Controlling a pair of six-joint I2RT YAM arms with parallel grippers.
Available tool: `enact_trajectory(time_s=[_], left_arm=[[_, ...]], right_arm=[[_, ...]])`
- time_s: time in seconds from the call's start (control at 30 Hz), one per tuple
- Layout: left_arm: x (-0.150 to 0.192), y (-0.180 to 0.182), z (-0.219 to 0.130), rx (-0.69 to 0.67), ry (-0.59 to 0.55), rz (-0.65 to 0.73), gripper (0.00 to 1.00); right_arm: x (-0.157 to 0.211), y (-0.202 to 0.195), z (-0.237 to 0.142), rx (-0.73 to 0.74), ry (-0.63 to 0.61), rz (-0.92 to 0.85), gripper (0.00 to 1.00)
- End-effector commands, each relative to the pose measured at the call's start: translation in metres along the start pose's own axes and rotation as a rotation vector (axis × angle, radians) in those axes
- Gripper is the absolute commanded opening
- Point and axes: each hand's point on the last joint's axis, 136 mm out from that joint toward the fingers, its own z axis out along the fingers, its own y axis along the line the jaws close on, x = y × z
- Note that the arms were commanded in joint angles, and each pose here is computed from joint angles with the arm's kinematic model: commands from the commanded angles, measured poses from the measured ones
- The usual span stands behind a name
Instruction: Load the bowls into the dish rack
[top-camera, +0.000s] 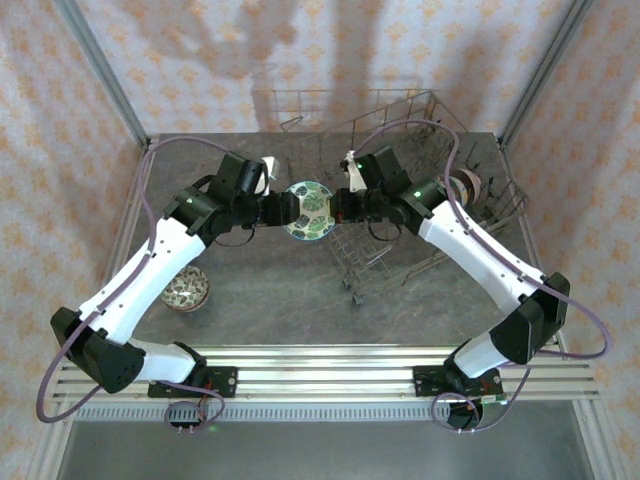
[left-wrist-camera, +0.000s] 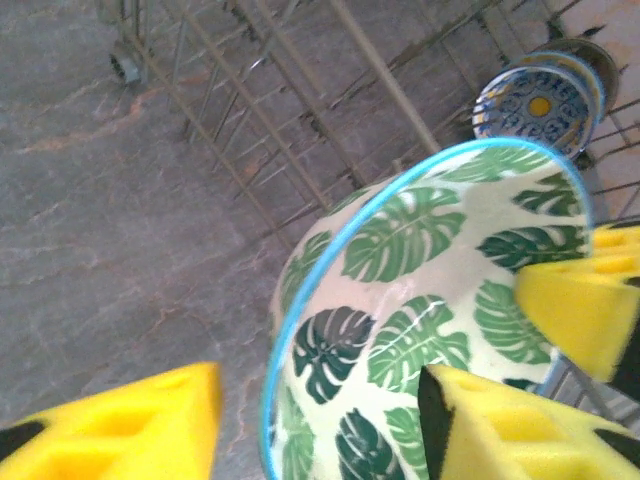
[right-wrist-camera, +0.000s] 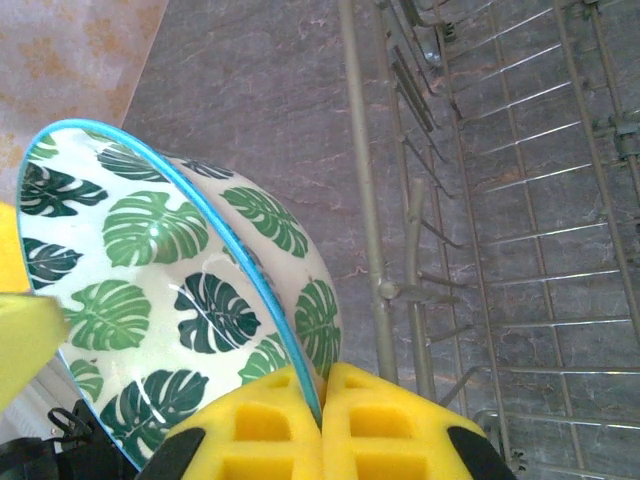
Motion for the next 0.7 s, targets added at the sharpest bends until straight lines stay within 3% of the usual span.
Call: enact_trajectory(time_s=[0.0, 0.13, 0.3, 0.47, 0.67], left_arm=[[-0.023, -0.019, -0.033, 0.053, -0.106, 0.035, 0.67], [-0.034, -0.014, -0.053, 0.043, -0.175, 0.030, 0.79], [-0.037, 0.005, -0.066, 0.013, -0.207, -0.015, 0.81], [-0.027, 0.036, -0.070, -0.026, -0.205, -0.083, 0.82], [0.002, 0.059, -0.054, -0.051, -0.136, -0.129, 0.82]], right_arm=[[-0.038, 0.014, -0.030, -0.035, -0.202, 0.022, 0.00], [-0.053, 0.009, -0.041, 0.001, -0.290, 0.058, 0.00], [-0.078, -0.017, -0.070, 0.143, -0.441, 0.095, 0.00], [-0.090, -0.086, -0.122, 0.457, -0.587, 0.155, 0.00], [-0.075, -0.147, -0.186, 0.905, -0.657, 0.041, 0.00]])
